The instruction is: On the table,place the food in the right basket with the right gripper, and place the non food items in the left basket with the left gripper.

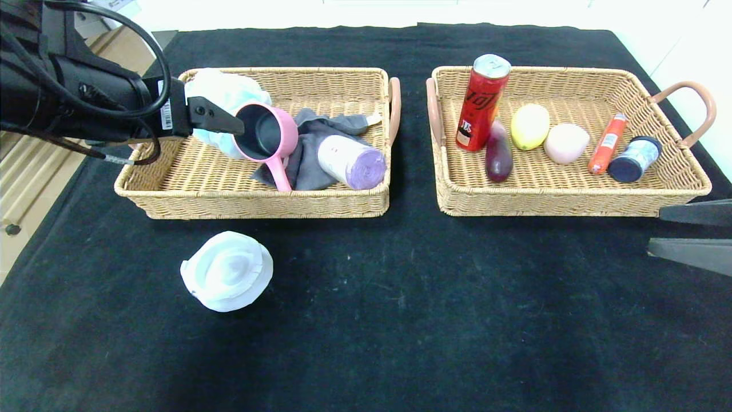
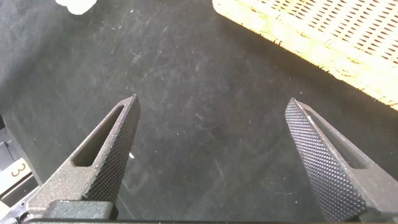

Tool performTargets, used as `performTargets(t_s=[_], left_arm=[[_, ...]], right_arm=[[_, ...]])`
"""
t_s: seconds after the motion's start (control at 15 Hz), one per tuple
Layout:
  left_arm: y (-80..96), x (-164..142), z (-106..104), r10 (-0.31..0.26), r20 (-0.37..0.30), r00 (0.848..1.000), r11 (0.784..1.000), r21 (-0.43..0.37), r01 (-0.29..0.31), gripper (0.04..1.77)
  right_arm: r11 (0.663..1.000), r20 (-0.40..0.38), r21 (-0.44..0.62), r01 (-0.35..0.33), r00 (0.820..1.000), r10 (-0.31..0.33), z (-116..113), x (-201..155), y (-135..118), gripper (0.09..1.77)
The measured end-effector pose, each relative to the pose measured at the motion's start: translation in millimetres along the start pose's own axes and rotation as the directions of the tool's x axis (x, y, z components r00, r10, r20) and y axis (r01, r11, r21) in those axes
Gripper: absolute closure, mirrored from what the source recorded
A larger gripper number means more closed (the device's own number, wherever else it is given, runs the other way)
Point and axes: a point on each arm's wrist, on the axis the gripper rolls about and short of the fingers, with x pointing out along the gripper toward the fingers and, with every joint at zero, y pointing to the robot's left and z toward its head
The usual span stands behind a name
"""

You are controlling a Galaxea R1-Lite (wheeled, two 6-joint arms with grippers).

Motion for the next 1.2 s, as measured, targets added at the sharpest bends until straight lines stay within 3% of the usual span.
performTargets(t_s=[0.4,0.6,0.8,1.2], left_arm=[[-14.4,-30.1,-31.3,-0.032,-0.211,0.977,0.996,0.073,0.048,0.12],[-25.8,-32.5,-42.2,-0.056,-0.298,0.953,0.989,0.117,0.095,0.12],[-38.0,-28.5,-50.2,-0.056,-0.355,0.933,0.980,0.160,0.120,0.11],[-56.6,-6.1,-68.2,-0.007,-0.434,0.901,0.968,0.223,0.116,0.11]], right_arm=[[1.000,-0.001,0.001,-0.001,1.000,0.001,-0.3,0.1,0.0,0.15],[1.000,-0.001,0.001,0.000,1.000,0.000,-0.3,0.1,0.0,0.15],[1.000,0.000,0.000,0.000,1.000,0.000,0.1,0.0,0.0,0.15],[1.000,0.001,-0.001,0.000,1.000,0.000,0.1,0.0,0.0,0.15]])
